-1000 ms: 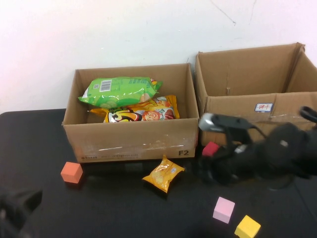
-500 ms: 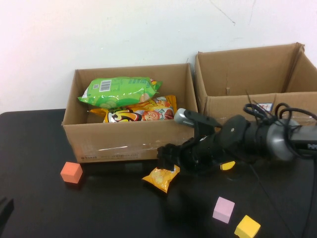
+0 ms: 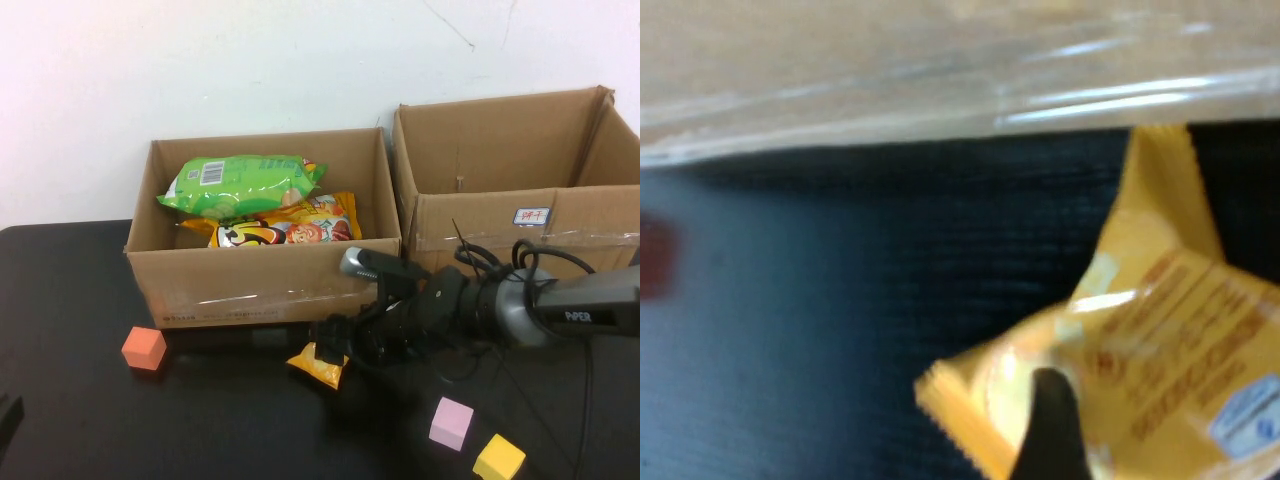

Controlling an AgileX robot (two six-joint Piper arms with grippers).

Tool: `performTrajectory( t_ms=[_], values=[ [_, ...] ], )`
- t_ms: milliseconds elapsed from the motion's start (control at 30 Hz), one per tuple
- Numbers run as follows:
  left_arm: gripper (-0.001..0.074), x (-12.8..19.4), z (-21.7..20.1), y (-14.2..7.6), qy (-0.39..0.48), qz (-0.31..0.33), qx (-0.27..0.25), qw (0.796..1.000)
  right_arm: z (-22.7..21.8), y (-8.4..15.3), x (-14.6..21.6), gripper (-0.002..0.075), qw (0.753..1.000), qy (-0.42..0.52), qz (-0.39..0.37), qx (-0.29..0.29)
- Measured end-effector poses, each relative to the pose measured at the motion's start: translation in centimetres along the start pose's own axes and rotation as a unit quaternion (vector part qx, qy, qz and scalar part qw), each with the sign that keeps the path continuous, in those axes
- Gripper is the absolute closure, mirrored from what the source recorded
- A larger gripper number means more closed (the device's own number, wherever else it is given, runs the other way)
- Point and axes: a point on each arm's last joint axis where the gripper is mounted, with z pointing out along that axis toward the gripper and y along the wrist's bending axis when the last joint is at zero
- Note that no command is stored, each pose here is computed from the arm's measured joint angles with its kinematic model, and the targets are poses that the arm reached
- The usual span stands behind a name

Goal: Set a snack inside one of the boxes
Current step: Pick up the biscuit, then place the biscuit in the biscuit box

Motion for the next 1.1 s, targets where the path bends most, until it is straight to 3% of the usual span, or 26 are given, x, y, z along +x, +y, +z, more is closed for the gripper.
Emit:
performTrajectory(
  t_ms=[167, 367, 600, 767, 967, 1100],
  values=[
    [0.0727, 0.0, 0.0, 0.0, 0.000, -0.001, 0.000, 1.000, 0.7, -0.1, -0.1, 0.0315, 1.000, -0.002, 0.006, 0.002],
    [0.0727, 0.1, 0.0, 0.0, 0.001, -0.001, 0.000, 1.000, 0.7, 0.1, -0.1, 0.0567, 1.000, 0.007, 0.021, -0.007],
    [0.0727, 0.1, 0.0, 0.0, 0.001, -0.001, 0.000, 1.000, 0.4, 0.6, 0.5, 0.0572, 0.998, 0.045, 0.031, -0.026],
    [0.0727, 0.0, 0.0, 0.0, -0.001, -0.001, -0.001, 1.000, -2.0, 2.1, 0.1, 0.0587, 0.996, 0.063, -0.039, -0.053],
    [0.0727, -0.1, 0.0, 0.1, -0.007, -0.001, -0.005, 1.000, -8.5, 5.6, -2.7, 0.0587, 0.991, 0.001, -0.083, -0.104],
    [0.0727, -0.1, 0.0, 0.1, -0.008, -0.001, -0.006, 1.000, -15.3, 7.9, -5.1, 0.0587, 0.978, -0.088, -0.133, -0.135]
  ],
)
